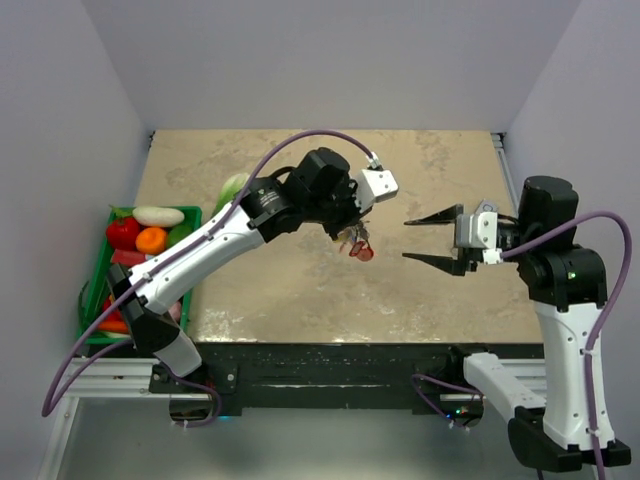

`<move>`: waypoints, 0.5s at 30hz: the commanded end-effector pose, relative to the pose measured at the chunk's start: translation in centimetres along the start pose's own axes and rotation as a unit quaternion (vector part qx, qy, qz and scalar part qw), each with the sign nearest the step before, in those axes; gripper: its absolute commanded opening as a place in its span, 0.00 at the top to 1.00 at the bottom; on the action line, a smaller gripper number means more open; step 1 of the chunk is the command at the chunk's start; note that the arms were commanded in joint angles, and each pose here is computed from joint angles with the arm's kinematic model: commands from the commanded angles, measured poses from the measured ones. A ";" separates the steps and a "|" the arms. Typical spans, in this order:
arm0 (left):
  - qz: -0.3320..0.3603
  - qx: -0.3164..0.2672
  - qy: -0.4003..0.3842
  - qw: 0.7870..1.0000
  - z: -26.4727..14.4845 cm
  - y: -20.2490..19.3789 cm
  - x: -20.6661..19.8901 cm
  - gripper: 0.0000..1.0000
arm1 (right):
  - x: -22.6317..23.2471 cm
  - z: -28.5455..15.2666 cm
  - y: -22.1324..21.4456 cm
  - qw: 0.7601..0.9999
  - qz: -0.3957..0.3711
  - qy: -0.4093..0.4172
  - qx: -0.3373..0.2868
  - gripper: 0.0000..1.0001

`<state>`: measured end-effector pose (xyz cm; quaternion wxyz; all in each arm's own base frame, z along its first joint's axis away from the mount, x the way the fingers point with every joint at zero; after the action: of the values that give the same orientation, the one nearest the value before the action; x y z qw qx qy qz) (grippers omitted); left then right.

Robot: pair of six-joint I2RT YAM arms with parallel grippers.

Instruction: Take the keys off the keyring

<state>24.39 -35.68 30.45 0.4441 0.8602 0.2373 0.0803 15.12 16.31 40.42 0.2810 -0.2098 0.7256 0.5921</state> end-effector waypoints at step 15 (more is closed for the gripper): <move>-0.057 0.026 0.056 0.996 0.6 -2.1 3.4 1.00 | 9.3 5.3 -9.7 0.989 0.020 0.135 -0.063 0.43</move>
<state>26.96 -32.05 26.62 0.3748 0.8633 0.3138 0.1254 14.12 18.49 26.17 0.1292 -0.2490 0.7517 0.5969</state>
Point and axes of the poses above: each gripper's point midway between its finger pads, its own z axis out along the fingers, its own x axis along the line the jaws close on, y = z × x, the point moved 1 cm from there along -z, back along the fingers, and after that the axes turned 13 degrees about -z, right-handed, at the moved point
